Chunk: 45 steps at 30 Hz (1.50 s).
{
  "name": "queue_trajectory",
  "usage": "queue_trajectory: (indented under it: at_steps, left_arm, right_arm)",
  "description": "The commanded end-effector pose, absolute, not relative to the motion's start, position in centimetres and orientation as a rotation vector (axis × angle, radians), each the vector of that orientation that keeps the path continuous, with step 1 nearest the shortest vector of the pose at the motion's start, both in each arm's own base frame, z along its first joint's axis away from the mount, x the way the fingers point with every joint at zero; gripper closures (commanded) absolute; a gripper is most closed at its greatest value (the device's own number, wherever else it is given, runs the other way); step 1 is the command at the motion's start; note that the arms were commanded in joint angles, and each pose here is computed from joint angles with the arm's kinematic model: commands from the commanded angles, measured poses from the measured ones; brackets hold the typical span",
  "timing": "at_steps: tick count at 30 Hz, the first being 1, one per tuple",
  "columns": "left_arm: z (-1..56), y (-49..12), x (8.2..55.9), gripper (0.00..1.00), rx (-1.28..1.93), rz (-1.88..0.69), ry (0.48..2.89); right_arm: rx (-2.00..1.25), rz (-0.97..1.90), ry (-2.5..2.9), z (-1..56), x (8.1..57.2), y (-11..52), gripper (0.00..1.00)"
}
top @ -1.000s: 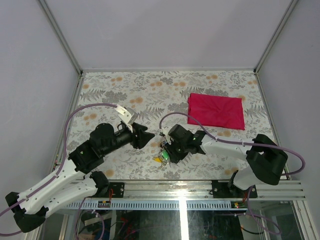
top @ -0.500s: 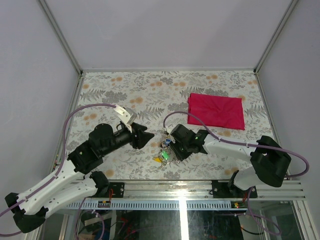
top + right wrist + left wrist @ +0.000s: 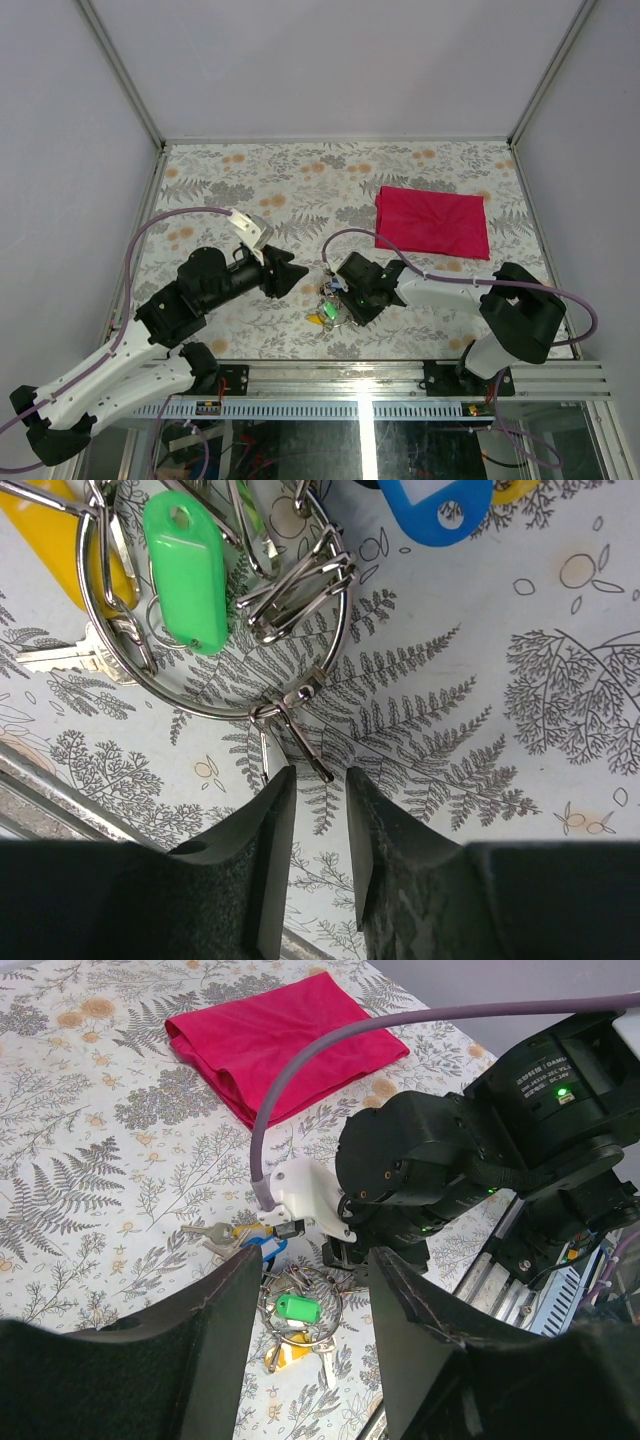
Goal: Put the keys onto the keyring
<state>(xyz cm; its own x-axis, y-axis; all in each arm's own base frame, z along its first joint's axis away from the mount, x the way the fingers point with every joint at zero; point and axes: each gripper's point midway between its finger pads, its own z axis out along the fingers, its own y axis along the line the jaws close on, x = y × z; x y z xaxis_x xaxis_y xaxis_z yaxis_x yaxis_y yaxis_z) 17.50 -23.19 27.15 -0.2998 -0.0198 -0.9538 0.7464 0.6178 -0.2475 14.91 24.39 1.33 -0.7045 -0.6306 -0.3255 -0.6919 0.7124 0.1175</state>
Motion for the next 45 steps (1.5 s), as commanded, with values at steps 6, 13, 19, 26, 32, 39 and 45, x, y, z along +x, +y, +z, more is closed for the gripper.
queue_trajectory:
  at_steps: [6, 13, 19, 26, 32, 39, 45]
  left_arm:
    - [27.5, -22.9, 17.7, 0.52, 0.593, -0.834, 1.704]
    - [27.7, -22.9, 17.8, 0.52, 0.597, -0.829, 1.696]
    - [28.3, -22.7, 17.3, 0.47, 0.612, -0.851, 1.613]
    - [29.3, -23.1, 17.7, 0.36, 0.527, -0.914, 1.503]
    - [29.2, -23.6, 17.7, 0.34, 0.534, -0.937, 1.418]
    - [29.1, -25.0, 17.6, 0.29, 0.605, -0.901, 1.349]
    - [30.0, -26.8, 16.2, 0.23, 0.796, -0.816, 1.197]
  right_arm:
    - [-1.074, 0.453, 2.644, 1.4, 14.7, 26.1, 0.80]
    - [-1.073, 0.448, 2.604, 2.8, 15.1, 26.1, 1.00]
    - [-1.013, 0.420, 2.538, 7.2, 16.4, 25.6, 1.00]
    - [-0.995, 0.456, 2.514, 12.1, 16.2, 25.5, 1.00]
    - [-0.939, 0.514, 2.470, 17.3, 16.3, 25.7, 1.00]
    - [-0.920, 0.614, 2.441, 22.5, 15.5, 25.9, 1.00]
    - [-0.923, 0.671, 2.421, 25.6, 14.5, 25.6, 1.00]
